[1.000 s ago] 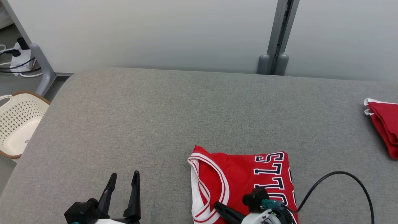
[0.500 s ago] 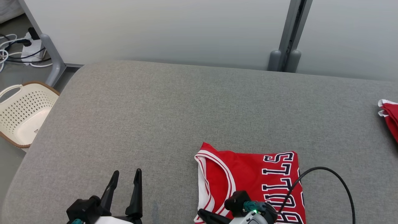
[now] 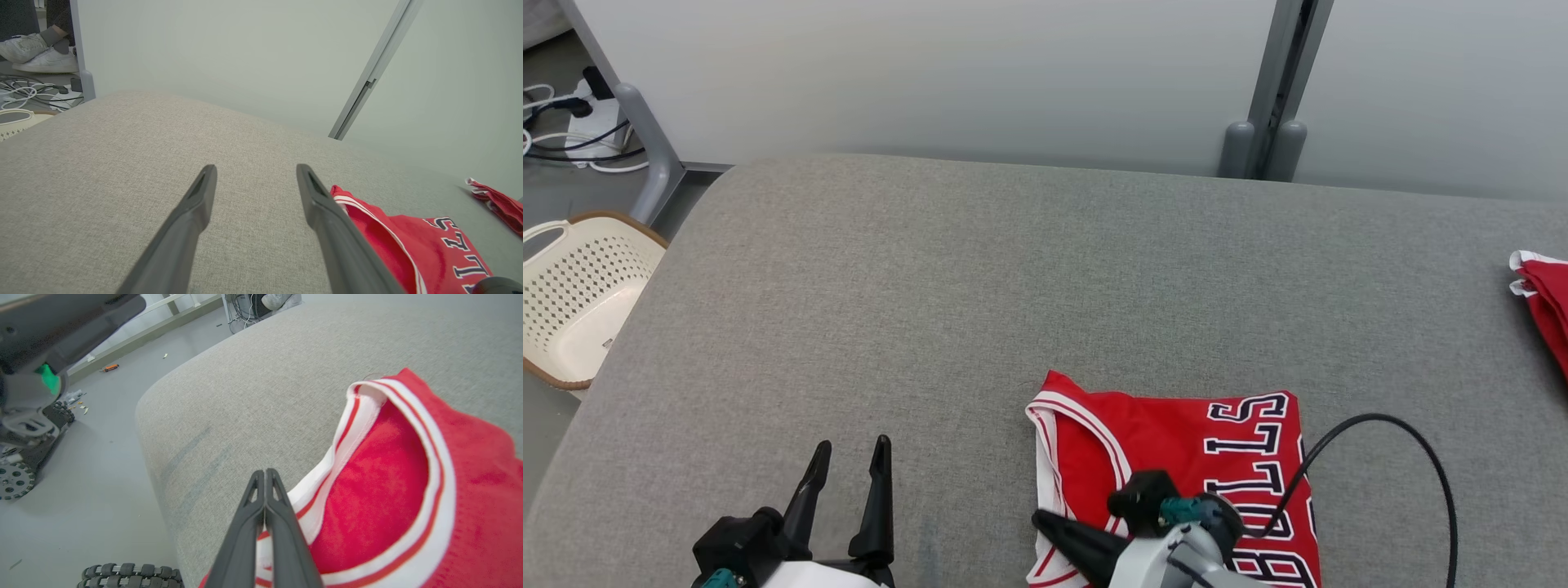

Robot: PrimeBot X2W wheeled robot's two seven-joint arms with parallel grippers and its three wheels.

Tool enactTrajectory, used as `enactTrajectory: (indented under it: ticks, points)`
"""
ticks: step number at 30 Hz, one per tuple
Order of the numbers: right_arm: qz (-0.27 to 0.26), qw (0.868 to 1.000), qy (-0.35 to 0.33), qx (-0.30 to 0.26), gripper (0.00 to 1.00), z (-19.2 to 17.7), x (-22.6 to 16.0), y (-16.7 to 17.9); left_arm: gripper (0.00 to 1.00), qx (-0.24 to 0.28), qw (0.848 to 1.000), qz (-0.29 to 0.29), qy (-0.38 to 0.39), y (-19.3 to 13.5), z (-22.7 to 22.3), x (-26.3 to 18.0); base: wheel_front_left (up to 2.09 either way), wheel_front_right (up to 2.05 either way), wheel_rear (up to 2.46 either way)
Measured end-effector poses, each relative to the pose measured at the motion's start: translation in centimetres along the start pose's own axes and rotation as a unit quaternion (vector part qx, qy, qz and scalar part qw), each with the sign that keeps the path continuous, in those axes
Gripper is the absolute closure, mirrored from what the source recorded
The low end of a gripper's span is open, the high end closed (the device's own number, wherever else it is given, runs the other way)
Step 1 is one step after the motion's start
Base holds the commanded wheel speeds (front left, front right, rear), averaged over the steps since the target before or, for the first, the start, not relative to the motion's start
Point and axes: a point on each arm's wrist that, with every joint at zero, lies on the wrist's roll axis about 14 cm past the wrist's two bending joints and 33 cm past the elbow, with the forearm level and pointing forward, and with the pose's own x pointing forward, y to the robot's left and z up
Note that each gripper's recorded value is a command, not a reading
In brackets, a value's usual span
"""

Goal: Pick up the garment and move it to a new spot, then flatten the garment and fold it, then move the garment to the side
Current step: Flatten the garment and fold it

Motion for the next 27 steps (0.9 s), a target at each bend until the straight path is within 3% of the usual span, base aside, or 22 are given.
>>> enactTrajectory:
  ticks: [3, 5, 6, 8, 9, 11, 20, 27]
  points:
    - [-0.031, 0.999, -0.04, -0.008, 1.0, 2.6, -0.1, -2.3, 0.0, 0.001, 1.0, -0.004, -0.001, -0.2, 0.1, 0.2, 0.0, 0.0, 0.0]
    - [-0.045, 0.998, -0.051, -0.009, 0.94, 3.4, -0.3, -3.1, 0.0, 0.002, 1.0, -0.007, -0.001, -0.4, 0.1, 0.2, 0.0, 0.0, 0.0]
    - [-0.06, 0.996, -0.066, -0.01, 0.87, 4.4, -0.5, -4.0, 0.0, 0.003, 1.0, -0.01, -0.002, -0.6, 0.2, 0.3, 0.0, 0.0, 0.0]
    - [-0.093, 0.99, -0.109, -0.012, 0.57, 7.2, -1.3, -6.1, 0.0, 0.005, 1.0, -0.019, -0.006, -1.0, 0.3, 0.5, 0.0, 0.0, 0.0]
    - [-0.112, 0.985, -0.13, -0.016, 0.48, 8.5, -1.9, -7.1, 0.0, 0.007, 1.0, -0.025, -0.008, -1.3, 0.5, 0.7, 0.0, 0.0, 0.0]
    - [-0.149, 0.975, -0.163, -0.023, 0.02, 10.2, -3.4, -9.0, 0.0, 0.01, 0.999, -0.036, -0.012, -2.0, 0.8, 1.0, 0.0, 0.0, 0.0]
    - [-0.321, 0.915, -0.242, -0.025, 0.0, 10.4, -13.4, -15.1, 0.0, 0.017, 0.997, -0.067, -0.017, -3.9, 1.0, 1.9, 0.0, 0.0, 0.0]
    - [-0.396, 0.879, -0.266, -0.017, 0.0, 9.1, -19.3, -16.2, 0.0, 0.021, 0.997, -0.072, -0.016, -4.5, 0.8, 2.2, 0.0, 0.0, 0.0]
